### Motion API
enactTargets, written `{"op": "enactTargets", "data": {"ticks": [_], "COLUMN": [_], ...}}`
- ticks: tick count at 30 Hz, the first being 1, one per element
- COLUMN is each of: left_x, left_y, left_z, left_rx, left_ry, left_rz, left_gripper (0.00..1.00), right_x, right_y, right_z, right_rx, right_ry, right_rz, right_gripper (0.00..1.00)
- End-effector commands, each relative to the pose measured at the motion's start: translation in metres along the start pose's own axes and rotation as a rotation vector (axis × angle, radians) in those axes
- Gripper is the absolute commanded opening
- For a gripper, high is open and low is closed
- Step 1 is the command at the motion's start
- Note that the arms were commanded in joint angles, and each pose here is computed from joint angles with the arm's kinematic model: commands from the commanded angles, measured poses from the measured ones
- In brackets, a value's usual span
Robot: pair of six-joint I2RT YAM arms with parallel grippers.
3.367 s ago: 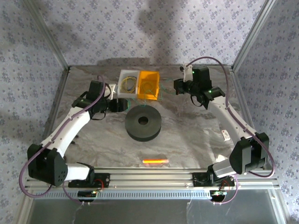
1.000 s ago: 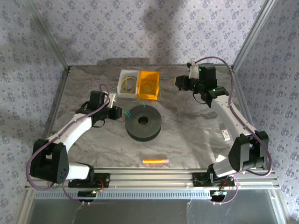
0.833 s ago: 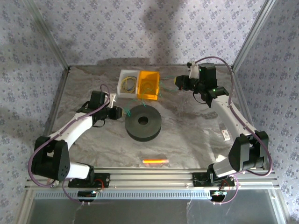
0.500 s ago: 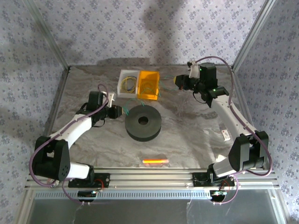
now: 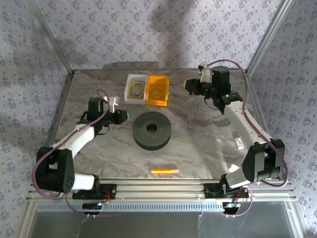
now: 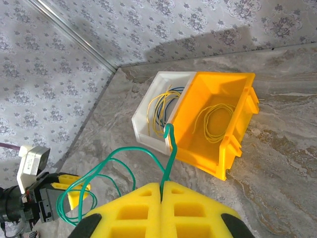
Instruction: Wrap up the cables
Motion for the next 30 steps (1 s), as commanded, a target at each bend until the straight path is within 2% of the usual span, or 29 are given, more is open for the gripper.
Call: {"op": "enactTargets", "data": {"ticks": [1,11,17,20,22,30], "left_x": [0.015,0.019,0.017,0.014,0.012,0.005], "left_y": [-0.006,-0.007,-0.008,-0.008,-0.007,0.001], "left_z": [-0.012,-0.014,-0.012,-0.009,-0.007,0.000], "left_rx": [-0.068,-0.079,-0.074,-0.064,-0.057,-0.048], "left_ry": [0.034,0.033,0.028,0.022,0.015,-0.011], "left_rz": [-0.068,-0.083,-0.074,-0.069,-0.064,-0.044], "left_gripper": [0.19,0.00,0.00,0.18,0.23,0.23], "right_x": [-0.003,-0.001,0.000,0.001,0.000,0.000], "right_y": [0.005,0.005,0.005,0.004,0.005,0.003], "right_z": [-0.001,0.003,0.004,0.006,0.007,0.010], "right_rx": [0.018,0.024,0.024,0.030,0.033,0.039], "right_ry": [0.016,0.010,0.010,0.008,0.007,0.003], "right_rz": [0.010,0.009,0.008,0.007,0.010,0.008], "right_gripper": [0.00,0.00,0.00,0.00,0.00,0.00]}}
Point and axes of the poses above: each hand's point on the last joint's axis, 136 mm out from that joint toward the fingers, its own y axis out along the fingers, its own z axis along the line the jaws close on, x = y × z, the point moved 2 cm from there along -y, back along the fingers, and after that the axes turned 15 degrees about y, right-handed, at the moved point
